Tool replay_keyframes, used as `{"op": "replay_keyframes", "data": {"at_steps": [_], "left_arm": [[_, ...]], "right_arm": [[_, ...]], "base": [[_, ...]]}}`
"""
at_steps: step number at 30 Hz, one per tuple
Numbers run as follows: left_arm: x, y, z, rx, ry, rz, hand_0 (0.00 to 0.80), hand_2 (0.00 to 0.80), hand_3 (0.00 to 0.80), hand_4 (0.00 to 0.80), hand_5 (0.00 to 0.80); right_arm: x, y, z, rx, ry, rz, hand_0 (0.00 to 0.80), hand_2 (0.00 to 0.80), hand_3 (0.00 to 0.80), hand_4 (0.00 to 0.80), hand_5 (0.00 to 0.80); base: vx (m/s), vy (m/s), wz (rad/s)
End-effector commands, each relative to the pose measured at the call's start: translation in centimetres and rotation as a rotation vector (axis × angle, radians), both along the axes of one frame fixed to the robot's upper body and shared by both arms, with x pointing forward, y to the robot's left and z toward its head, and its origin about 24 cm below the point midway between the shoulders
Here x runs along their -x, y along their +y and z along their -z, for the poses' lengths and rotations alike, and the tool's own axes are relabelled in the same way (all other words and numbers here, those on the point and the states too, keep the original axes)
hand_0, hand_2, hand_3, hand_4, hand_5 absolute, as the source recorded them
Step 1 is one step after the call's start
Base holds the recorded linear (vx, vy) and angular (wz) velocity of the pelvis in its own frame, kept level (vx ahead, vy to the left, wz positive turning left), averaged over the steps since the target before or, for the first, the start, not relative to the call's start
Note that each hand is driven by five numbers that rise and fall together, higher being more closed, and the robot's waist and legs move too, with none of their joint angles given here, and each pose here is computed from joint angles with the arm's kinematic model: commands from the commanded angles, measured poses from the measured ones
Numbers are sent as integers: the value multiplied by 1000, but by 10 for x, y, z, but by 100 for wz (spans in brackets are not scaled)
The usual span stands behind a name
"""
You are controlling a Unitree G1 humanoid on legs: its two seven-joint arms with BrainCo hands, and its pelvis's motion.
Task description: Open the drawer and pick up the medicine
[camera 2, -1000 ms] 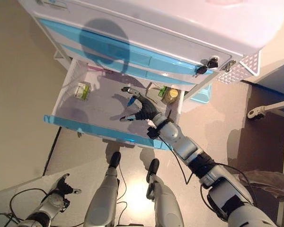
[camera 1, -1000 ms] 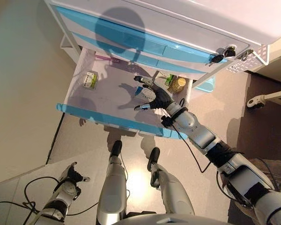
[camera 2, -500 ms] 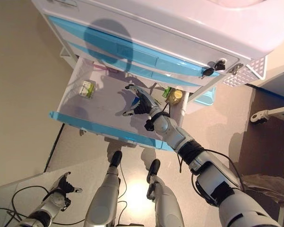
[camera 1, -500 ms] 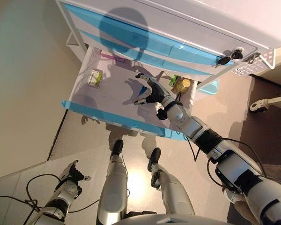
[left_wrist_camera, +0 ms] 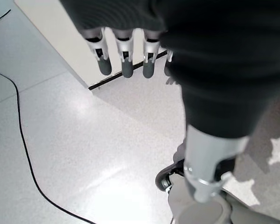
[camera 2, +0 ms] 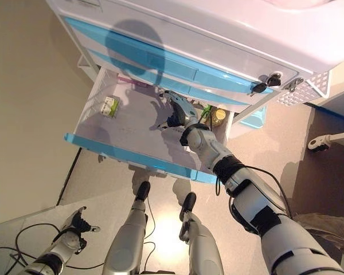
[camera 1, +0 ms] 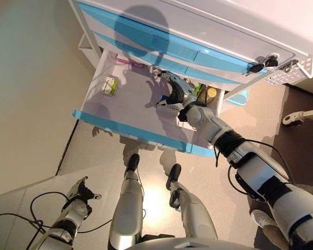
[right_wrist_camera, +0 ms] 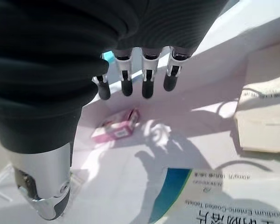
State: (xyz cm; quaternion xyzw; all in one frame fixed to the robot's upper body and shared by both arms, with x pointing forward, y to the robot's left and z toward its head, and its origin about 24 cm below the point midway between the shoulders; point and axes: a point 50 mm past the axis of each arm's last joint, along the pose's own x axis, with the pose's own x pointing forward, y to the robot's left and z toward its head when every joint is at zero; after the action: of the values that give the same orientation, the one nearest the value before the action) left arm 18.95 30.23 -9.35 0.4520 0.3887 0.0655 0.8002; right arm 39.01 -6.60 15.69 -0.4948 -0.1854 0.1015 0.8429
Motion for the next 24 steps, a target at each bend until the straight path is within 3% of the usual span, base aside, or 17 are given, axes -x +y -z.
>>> {"op": "replay_keyframes", "data": {"at_steps": [1, 13, 24], "left_arm": [[6, 7, 1, -18, 11, -25, 0, 0, 0, 0, 0], [6, 5, 3, -13, 27, -23, 0, 0, 0, 0, 0], [6, -1, 6, 2, 40, -12, 0, 0, 0, 0, 0]], "right_arm": [[-6, 0, -23, 41, -104, 22, 0, 0, 0, 0, 0], [-17, -20, 0, 150, -10, 135, 0, 0, 0, 0, 0], [-13, -22, 20, 216, 37, 137, 0, 0, 0, 0, 0]], "base": [[0, 0, 0], [0, 0, 0], [0, 0, 0]]}}
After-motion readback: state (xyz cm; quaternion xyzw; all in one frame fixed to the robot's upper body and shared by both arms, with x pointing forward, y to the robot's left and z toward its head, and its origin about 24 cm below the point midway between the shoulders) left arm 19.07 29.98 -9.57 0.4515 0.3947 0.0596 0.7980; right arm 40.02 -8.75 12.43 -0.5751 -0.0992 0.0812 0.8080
